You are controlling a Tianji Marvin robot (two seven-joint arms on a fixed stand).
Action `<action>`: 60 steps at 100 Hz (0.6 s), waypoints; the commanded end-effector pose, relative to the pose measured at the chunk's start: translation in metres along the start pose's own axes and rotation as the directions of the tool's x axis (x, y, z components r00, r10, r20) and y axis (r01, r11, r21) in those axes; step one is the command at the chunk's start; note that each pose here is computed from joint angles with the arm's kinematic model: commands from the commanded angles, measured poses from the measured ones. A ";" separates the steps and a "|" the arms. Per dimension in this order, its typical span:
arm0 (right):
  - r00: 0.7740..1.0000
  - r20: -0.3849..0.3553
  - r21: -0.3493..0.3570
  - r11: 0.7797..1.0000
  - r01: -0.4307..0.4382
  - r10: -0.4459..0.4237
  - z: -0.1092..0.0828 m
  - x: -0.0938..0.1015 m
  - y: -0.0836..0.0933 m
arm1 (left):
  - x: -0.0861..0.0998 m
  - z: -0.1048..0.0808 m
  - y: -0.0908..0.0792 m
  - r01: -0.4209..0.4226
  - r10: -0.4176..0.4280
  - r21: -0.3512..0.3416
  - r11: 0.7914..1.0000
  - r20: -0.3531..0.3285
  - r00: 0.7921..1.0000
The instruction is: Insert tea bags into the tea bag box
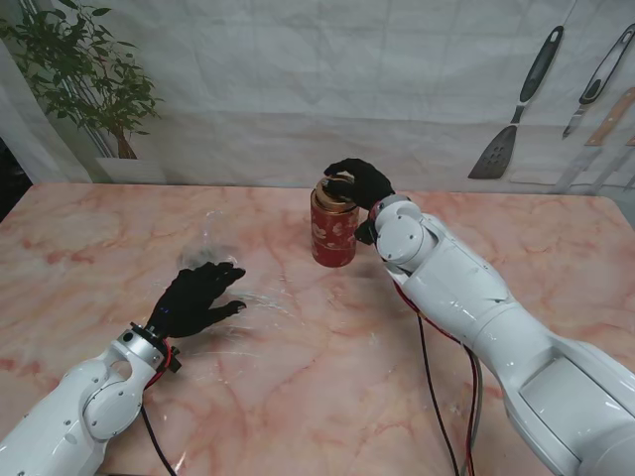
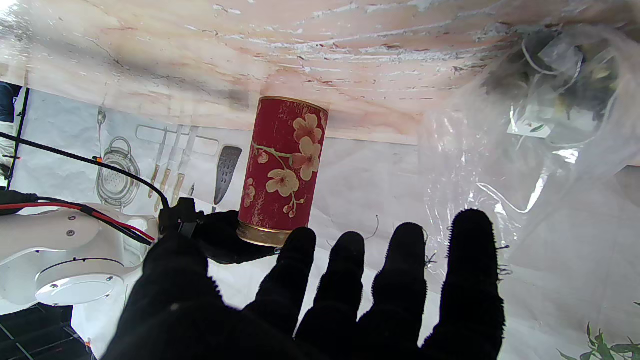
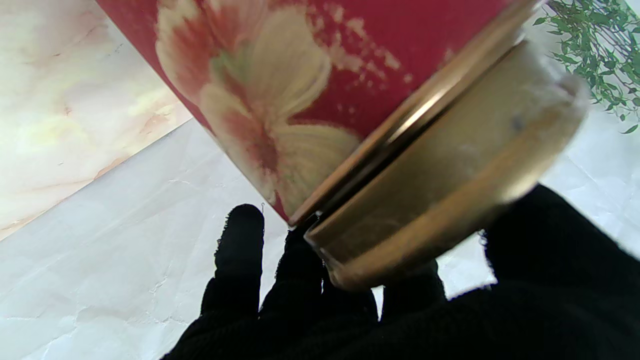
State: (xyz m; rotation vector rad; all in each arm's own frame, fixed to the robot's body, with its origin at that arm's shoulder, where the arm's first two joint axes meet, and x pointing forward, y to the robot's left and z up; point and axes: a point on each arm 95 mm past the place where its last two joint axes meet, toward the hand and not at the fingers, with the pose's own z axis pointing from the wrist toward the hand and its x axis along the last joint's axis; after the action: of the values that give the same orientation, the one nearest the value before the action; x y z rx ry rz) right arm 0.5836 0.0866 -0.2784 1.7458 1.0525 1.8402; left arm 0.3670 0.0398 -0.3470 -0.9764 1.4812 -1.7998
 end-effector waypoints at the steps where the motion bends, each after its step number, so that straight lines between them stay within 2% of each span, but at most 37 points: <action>1: 1.000 -0.004 0.016 1.000 0.007 -0.007 -0.001 0.000 -0.001 | 0.000 0.001 -0.002 -0.003 0.003 -0.005 1.000 -0.004 1.000; 60: 1.000 0.002 0.046 0.999 0.017 -0.017 -0.001 -0.002 0.002 | -0.001 0.001 -0.002 -0.005 0.005 -0.003 1.000 -0.004 1.000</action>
State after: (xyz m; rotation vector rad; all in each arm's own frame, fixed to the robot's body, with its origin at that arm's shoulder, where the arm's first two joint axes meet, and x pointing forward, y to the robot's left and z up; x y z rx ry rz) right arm 0.5839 0.0844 -0.2774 1.7509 1.0930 1.8219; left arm 0.3673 0.0403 -0.3464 -0.9723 1.4763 -1.8005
